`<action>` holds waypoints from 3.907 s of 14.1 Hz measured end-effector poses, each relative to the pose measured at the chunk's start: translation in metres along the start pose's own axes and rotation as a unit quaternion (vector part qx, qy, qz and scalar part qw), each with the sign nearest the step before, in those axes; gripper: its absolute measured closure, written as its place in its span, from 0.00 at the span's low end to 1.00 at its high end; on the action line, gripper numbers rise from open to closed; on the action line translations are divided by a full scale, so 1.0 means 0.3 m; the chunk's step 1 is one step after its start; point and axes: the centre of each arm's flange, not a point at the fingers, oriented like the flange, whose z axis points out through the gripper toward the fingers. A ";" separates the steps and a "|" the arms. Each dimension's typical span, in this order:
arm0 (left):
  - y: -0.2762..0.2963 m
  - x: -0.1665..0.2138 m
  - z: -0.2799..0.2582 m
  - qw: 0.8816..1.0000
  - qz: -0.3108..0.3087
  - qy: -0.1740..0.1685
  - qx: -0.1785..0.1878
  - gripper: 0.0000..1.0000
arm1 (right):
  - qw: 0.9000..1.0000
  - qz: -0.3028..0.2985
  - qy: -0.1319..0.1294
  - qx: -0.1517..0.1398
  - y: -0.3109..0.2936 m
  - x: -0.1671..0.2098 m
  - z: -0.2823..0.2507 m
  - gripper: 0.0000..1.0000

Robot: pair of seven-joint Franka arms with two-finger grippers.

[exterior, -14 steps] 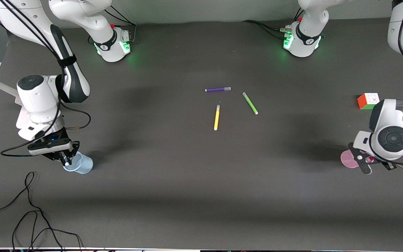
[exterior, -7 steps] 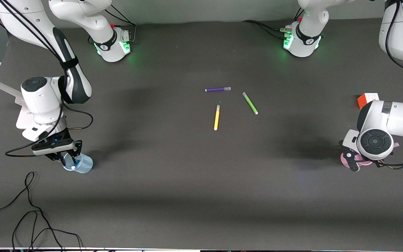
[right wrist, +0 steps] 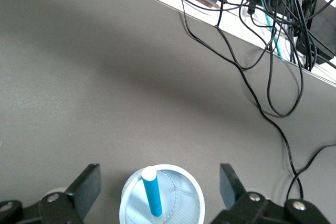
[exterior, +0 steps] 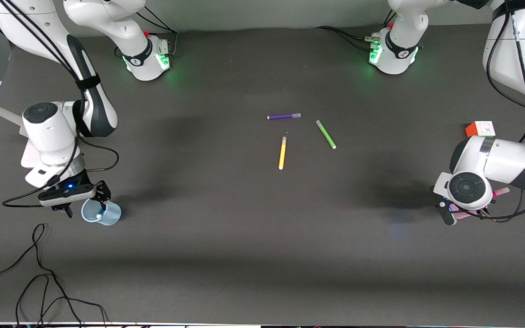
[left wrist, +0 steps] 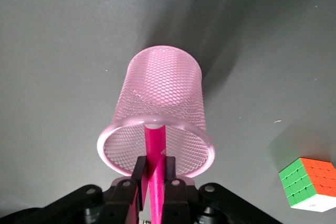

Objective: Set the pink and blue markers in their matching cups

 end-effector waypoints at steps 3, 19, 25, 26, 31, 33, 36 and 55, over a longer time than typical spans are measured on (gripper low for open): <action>0.011 0.042 0.010 1.000 -0.006 -0.008 0.005 0.83 | 1.000 0.000 -0.019 0.001 0.015 0.038 -0.022 0.00; -0.086 -0.183 -0.371 0.995 -0.097 -0.021 -0.019 0.00 | 0.963 0.115 -0.199 0.141 0.066 0.519 -0.677 0.00; -0.066 -0.432 -0.826 0.970 -0.190 0.126 -0.081 0.00 | 0.936 0.155 -0.270 0.163 0.056 0.470 -0.862 0.00; -0.056 -0.454 -0.880 0.964 -0.199 0.151 -0.094 0.00 | 0.936 0.156 -0.271 0.161 0.059 0.449 -0.901 0.00; -0.006 -0.445 -1.024 0.888 -0.377 0.195 -0.175 0.00 | 0.948 0.169 -0.233 0.139 0.056 0.276 -0.980 0.00; 0.033 -0.412 -1.064 0.846 -0.447 0.188 -0.224 0.00 | 0.948 0.170 -0.230 0.138 0.046 0.243 -0.966 0.00; 0.053 -0.398 -1.082 0.810 -0.493 0.182 -0.261 0.00 | 0.948 0.170 -0.231 0.138 0.040 0.240 -0.946 0.00; 0.271 -0.462 -1.068 0.791 -0.535 0.217 -0.202 0.00 | 0.950 0.159 -0.237 0.129 0.019 0.248 -0.926 0.00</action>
